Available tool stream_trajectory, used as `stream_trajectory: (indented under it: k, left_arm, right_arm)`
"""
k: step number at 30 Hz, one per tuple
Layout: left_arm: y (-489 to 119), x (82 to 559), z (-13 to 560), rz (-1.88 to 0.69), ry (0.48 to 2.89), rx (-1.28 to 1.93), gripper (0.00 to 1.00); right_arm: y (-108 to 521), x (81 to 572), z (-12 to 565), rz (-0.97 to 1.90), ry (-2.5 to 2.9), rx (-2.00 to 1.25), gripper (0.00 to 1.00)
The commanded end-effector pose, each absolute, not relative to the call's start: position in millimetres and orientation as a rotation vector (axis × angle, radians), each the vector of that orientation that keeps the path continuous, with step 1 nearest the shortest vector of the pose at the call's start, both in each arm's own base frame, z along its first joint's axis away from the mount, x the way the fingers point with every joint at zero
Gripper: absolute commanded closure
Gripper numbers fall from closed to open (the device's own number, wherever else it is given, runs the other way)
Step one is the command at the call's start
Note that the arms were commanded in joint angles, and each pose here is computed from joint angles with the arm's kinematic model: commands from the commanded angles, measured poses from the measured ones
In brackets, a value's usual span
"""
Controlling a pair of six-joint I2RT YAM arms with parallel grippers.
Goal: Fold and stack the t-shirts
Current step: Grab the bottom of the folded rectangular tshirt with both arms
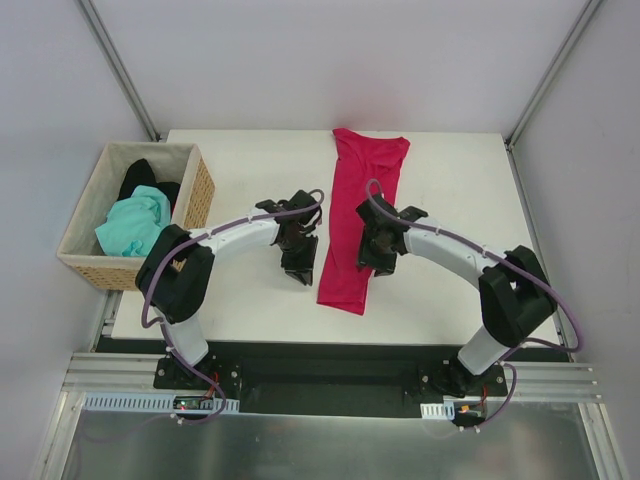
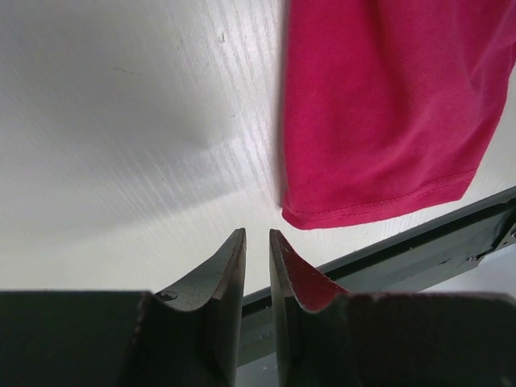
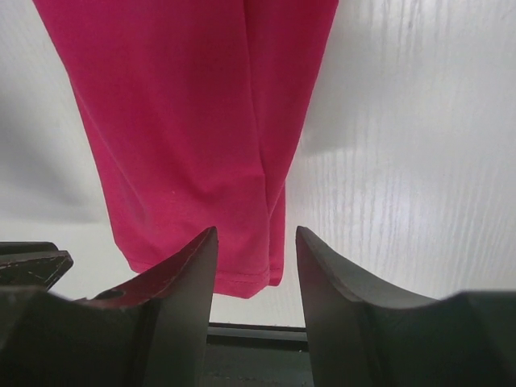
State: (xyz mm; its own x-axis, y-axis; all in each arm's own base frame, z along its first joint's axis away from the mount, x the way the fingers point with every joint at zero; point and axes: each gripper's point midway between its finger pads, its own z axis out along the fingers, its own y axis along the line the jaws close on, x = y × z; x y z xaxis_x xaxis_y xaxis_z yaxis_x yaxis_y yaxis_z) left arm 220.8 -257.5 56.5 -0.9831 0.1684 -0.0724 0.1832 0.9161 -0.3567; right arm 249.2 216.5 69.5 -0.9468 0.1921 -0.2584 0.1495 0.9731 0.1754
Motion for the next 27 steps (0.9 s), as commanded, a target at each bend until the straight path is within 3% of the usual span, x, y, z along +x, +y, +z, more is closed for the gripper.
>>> stream_trajectory:
  k: [1,9,27]
  left_arm:
    - [-257,206,56,-0.594,3.062,0.307,0.83]
    - [-256,202,53,-0.595,3.057,0.312,0.83]
    - [-276,196,51,-0.624,3.071,0.335,0.85]
  right_arm:
    - [214,237,67,0.185,2.822,0.302,0.53]
    - [207,209,59,0.151,2.813,0.376,0.6]
    - [215,167,49,0.127,2.85,0.294,0.59]
